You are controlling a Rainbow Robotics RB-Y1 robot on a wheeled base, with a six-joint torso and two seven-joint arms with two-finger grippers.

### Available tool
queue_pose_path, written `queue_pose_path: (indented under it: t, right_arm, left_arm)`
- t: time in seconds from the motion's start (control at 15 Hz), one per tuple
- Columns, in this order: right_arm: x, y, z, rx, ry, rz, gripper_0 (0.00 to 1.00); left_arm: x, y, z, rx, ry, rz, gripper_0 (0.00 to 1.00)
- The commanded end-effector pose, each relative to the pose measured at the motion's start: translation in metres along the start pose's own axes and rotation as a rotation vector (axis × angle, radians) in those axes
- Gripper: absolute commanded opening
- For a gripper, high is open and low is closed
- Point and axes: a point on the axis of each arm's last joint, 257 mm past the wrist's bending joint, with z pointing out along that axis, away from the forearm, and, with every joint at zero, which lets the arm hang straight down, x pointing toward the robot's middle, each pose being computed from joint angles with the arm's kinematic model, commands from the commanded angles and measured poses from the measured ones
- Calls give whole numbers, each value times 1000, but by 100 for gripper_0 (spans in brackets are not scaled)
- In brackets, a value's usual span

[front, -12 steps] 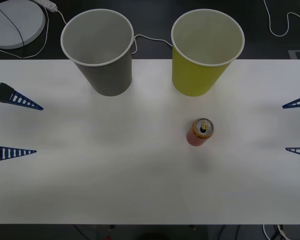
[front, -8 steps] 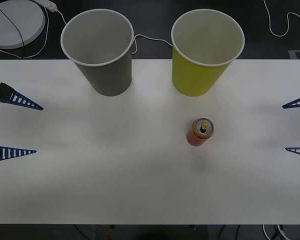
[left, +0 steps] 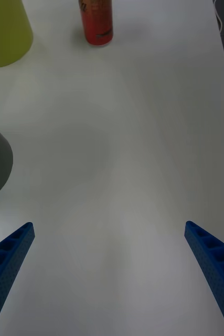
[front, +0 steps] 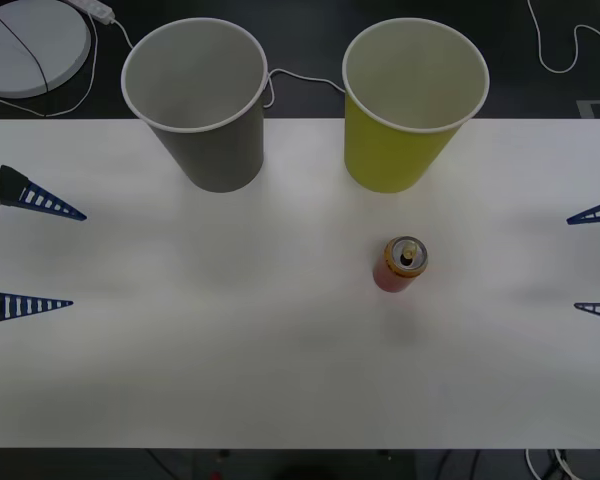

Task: Put the can into the green bin and the plastic bottle into the gray bin

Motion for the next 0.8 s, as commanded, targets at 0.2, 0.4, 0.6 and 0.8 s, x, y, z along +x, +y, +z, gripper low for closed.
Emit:
queue_pose_path:
  t: [0.2,0.4,0.6,0.8]
  right_arm:
    - [20,-3,9,69,-60,66,100]
    - [29,-6,18,115,-83,82,100]
    - [36,-5,28,156,-120,104,100]
    - [48,-5,41,206,-174,89,100]
  left_arm:
    - [0,0,0,0,0,0,100]
    - [0,0,0,0,0,0,100]
    - [0,0,0,0,0,0,100]
    - [0,0,0,0,0,0,100]
